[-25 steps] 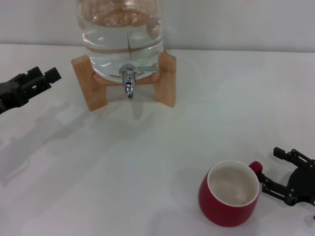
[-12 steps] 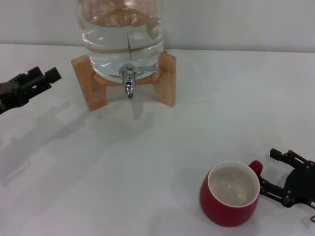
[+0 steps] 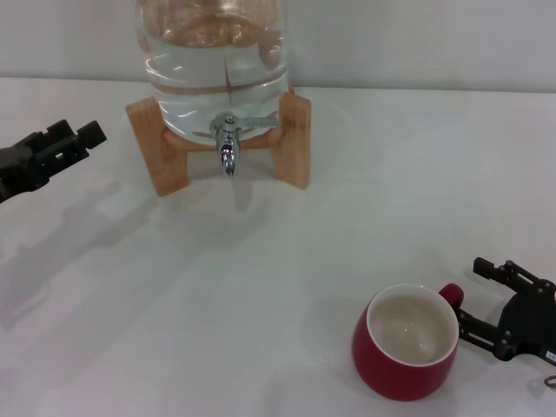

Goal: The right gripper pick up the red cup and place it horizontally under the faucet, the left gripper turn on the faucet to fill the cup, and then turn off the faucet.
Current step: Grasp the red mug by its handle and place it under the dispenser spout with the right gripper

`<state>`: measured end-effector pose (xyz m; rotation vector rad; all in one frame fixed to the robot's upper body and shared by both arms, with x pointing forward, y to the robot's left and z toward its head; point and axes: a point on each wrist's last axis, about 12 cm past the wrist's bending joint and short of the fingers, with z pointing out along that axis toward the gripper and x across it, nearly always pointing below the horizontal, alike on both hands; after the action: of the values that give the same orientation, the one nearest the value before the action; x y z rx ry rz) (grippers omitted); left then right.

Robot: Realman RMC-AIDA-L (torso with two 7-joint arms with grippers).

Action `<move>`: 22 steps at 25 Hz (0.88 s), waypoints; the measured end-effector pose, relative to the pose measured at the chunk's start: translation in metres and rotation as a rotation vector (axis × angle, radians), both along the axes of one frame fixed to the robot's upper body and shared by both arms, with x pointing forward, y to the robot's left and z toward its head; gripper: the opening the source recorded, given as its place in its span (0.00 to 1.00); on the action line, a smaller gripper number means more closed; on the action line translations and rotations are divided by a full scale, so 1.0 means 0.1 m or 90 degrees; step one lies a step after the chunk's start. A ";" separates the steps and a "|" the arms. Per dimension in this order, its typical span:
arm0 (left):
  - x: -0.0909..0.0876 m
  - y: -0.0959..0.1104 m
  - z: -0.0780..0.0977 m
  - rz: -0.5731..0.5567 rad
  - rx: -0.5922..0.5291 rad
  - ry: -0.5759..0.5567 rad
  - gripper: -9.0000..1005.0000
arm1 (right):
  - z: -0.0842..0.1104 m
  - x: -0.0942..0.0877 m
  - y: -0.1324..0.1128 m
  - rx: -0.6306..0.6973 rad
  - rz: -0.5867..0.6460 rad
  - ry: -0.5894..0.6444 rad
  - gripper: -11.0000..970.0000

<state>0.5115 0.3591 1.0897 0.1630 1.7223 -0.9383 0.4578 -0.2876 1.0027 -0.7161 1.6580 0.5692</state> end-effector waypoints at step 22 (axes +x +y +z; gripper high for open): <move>-0.02 0.00 -0.01 -0.003 -0.004 0.002 0.89 | -0.01 0.00 0.00 0.009 -0.011 0.008 0.79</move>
<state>0.5094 0.3587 1.0889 0.1622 1.7219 -0.9475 0.4580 -0.2871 1.0014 -0.6886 1.6683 0.5733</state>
